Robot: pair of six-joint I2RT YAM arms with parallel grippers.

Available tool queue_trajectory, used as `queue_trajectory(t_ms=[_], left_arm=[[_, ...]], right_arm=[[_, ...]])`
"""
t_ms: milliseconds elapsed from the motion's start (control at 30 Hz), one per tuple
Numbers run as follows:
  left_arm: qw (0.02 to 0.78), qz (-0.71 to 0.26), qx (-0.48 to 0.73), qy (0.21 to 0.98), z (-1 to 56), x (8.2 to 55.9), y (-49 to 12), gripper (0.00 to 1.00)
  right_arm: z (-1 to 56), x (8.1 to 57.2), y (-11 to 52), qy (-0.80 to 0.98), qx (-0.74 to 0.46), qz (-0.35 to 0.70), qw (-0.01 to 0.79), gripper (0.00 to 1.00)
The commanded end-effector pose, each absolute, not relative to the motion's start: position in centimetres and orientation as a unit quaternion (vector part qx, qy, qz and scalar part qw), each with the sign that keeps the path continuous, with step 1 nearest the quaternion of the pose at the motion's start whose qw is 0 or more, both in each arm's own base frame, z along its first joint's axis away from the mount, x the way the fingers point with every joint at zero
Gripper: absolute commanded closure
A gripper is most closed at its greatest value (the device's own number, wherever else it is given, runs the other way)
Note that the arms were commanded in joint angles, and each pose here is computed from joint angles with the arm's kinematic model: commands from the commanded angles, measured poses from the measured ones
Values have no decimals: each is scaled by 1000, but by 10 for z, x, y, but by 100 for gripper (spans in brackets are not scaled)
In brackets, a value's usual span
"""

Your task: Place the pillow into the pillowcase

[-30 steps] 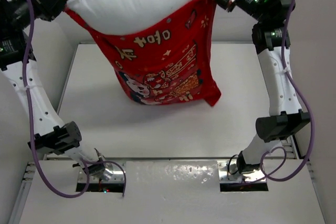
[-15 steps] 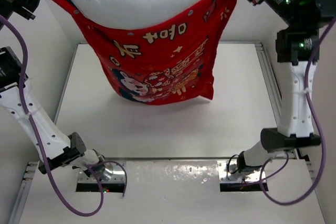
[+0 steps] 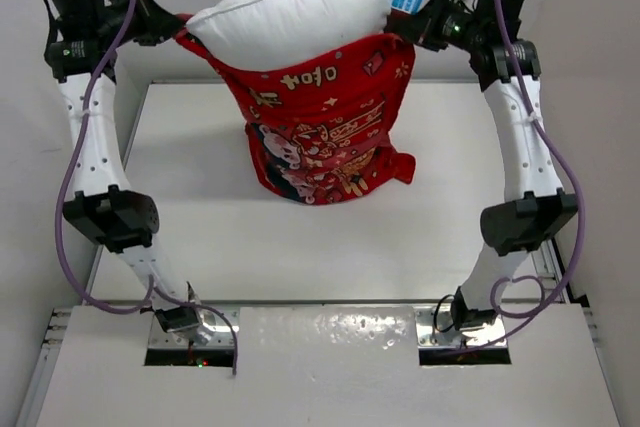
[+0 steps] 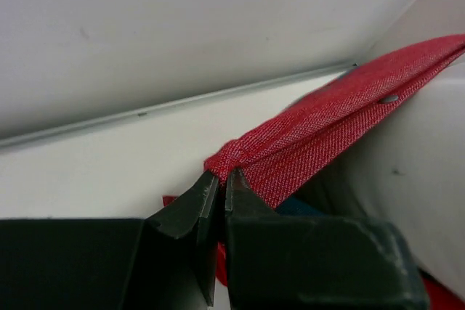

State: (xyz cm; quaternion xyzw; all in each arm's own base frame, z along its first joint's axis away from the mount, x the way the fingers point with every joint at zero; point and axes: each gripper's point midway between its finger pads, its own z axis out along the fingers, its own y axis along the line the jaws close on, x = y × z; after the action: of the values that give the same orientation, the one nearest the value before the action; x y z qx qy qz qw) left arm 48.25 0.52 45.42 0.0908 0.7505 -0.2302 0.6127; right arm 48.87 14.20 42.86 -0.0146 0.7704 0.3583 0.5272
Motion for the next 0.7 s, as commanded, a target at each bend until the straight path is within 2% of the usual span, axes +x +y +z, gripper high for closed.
queue_trajectory(t_ms=[0,33,67,100,167,233,300,367,400,433,467,500,567,600,633,667], left_arm=[[746,-37,71,662,576,399,93,100],[778,-23,105,620,605,365,79,100],[795,8,108,597,619,343,85,100],[819,39,134,556,641,310,69,100],[828,63,148,538,657,290,62,100],[824,31,167,541,664,285,47,100],[814,-13,146,562,644,312,58,100],[805,-44,106,583,623,342,72,100],[780,-38,63,622,595,376,99,100],[763,-36,47,644,580,394,107,100],[733,-38,27,679,556,416,124,100],[720,-44,16,692,546,424,132,100],[712,-56,-3,700,537,424,150,100],[717,-66,-3,694,538,418,151,100],[723,-56,-6,689,540,409,161,100],[741,-42,11,670,552,397,156,100]], right_arm=[[575,401,99,622,-99,277,725,100],[630,338,105,537,-144,274,785,100],[618,329,108,533,-144,289,782,100],[656,274,106,462,-161,282,825,100],[664,258,91,445,-133,262,846,100],[672,247,84,430,-121,248,860,100],[663,269,79,452,-98,252,850,100],[643,326,72,507,-70,261,818,100],[632,350,71,534,-62,267,800,100],[610,399,66,589,-34,279,758,100],[583,421,56,637,1,286,716,100],[605,418,55,622,3,300,723,100],[598,432,52,628,30,353,693,100],[623,417,58,591,-2,365,719,100],[599,426,60,602,6,380,702,100],[660,364,73,504,-62,373,777,100]])
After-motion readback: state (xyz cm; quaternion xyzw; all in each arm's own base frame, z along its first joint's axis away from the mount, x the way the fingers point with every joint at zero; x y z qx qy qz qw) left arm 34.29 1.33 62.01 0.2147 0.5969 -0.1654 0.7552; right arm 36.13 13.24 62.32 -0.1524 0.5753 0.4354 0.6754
